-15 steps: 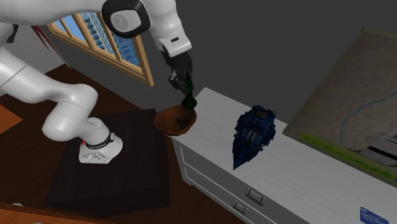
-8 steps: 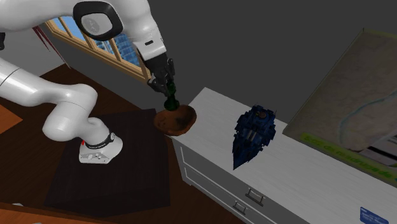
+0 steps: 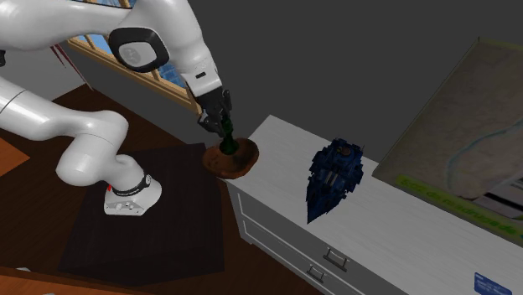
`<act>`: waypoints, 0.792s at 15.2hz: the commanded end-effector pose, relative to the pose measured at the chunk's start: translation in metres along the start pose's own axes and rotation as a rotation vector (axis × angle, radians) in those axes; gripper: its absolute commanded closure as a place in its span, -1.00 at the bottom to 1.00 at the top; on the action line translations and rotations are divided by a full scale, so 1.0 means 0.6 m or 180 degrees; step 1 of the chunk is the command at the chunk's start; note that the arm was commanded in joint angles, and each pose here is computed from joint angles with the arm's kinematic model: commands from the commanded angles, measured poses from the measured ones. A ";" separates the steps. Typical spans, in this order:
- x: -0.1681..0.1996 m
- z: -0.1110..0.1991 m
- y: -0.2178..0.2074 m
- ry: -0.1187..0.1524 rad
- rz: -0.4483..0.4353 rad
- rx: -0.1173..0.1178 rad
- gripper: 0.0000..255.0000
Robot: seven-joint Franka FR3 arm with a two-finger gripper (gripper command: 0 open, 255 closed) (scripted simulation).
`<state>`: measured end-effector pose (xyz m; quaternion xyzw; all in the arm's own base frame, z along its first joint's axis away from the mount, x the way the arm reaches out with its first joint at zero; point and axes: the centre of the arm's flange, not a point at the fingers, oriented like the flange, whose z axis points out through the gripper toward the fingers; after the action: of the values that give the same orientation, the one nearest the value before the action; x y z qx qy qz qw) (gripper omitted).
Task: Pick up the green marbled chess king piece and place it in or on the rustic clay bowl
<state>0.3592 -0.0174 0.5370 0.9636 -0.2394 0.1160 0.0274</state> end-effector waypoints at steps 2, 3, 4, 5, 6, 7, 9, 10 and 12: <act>-0.007 0.026 0.000 0.0002 0.0000 0.0001 1.00; -0.009 0.035 0.000 0.0002 0.0000 0.0001 1.00; -0.011 0.043 0.000 0.0002 0.0000 0.0001 1.00; -0.014 0.052 0.000 0.0002 0.0000 0.0001 1.00; -0.016 0.061 0.000 0.0002 0.0000 0.0001 1.00; -0.016 0.061 0.000 0.0002 0.0000 0.0001 1.00; -0.016 0.061 0.000 0.0002 0.0000 0.0001 1.00; -0.016 0.061 0.000 0.0002 0.0000 0.0001 1.00; -0.016 0.061 0.000 0.0002 0.0000 0.0001 1.00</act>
<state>0.3588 -0.0172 0.4992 0.9636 -0.2394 0.1161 0.0274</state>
